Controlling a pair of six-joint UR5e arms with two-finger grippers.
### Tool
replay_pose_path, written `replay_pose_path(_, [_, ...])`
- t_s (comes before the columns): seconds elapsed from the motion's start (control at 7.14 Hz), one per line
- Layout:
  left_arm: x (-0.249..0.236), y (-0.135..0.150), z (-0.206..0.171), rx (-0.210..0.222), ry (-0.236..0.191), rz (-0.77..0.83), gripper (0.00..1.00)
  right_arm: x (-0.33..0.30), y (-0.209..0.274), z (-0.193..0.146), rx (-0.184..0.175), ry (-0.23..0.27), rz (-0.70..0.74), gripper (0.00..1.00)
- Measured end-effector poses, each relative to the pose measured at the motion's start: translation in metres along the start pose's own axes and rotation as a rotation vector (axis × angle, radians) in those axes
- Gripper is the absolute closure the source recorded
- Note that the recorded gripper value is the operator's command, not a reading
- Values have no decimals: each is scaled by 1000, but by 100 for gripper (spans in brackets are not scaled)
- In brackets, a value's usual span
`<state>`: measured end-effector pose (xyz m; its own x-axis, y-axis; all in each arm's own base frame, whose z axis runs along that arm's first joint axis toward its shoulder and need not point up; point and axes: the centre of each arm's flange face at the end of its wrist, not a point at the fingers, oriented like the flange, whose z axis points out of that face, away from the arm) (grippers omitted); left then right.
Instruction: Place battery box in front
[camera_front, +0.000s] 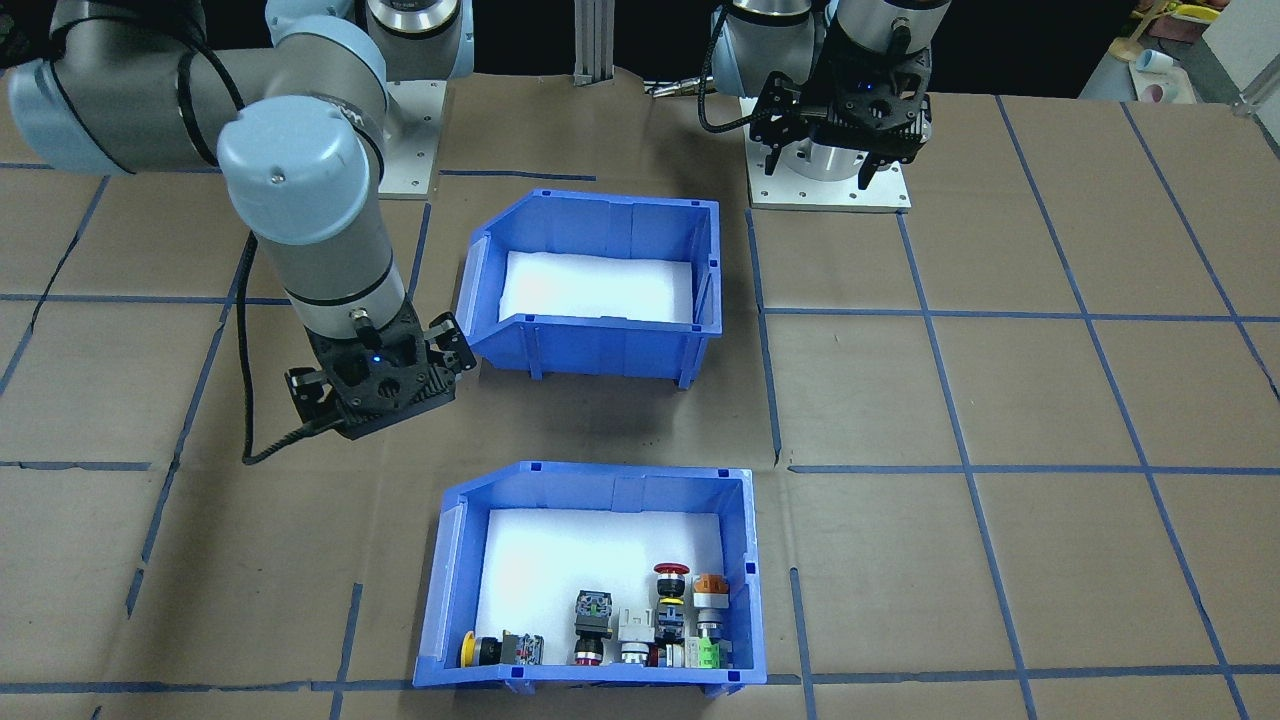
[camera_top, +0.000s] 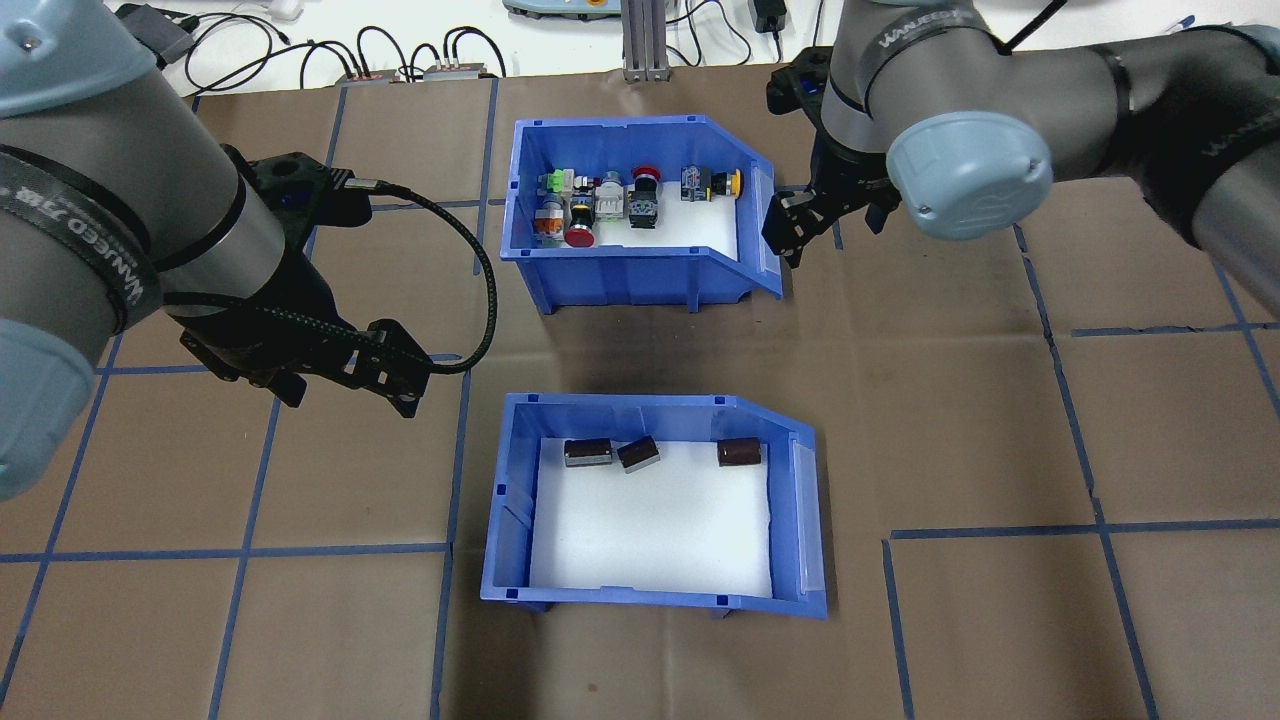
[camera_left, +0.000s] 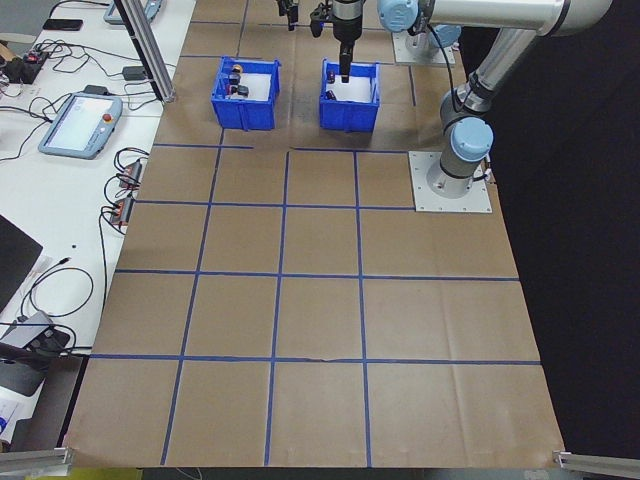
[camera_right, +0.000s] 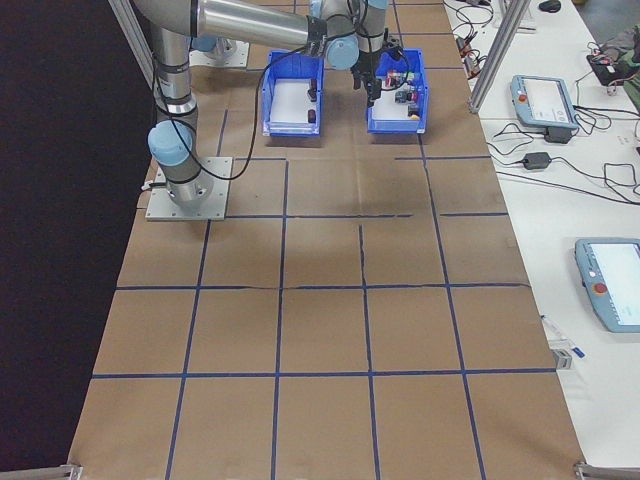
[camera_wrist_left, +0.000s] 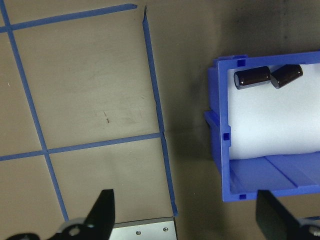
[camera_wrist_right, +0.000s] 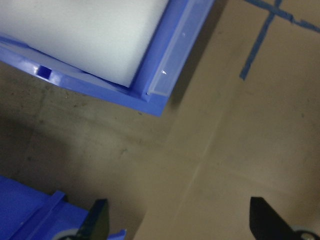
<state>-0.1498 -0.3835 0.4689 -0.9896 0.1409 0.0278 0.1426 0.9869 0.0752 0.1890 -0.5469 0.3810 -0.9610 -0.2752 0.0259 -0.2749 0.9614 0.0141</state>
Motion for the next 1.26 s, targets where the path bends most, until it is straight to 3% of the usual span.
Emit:
replay_pose_path(0.28, [0, 0, 0, 0, 0, 0, 2, 31, 35, -30, -71, -10, 225, 0])
replay_pose_path(0.42, [0, 0, 0, -1, 0, 0, 2, 44, 53, -48, -82, -11, 289, 0])
replay_pose_path(0.84, [0, 1, 0, -7, 1, 0, 1, 48, 72, -71, -66, -9, 322, 0])
replay_pose_path(1.26, [1, 1, 1, -6, 2, 2, 1, 47, 61, -66, -63, -14, 278, 0])
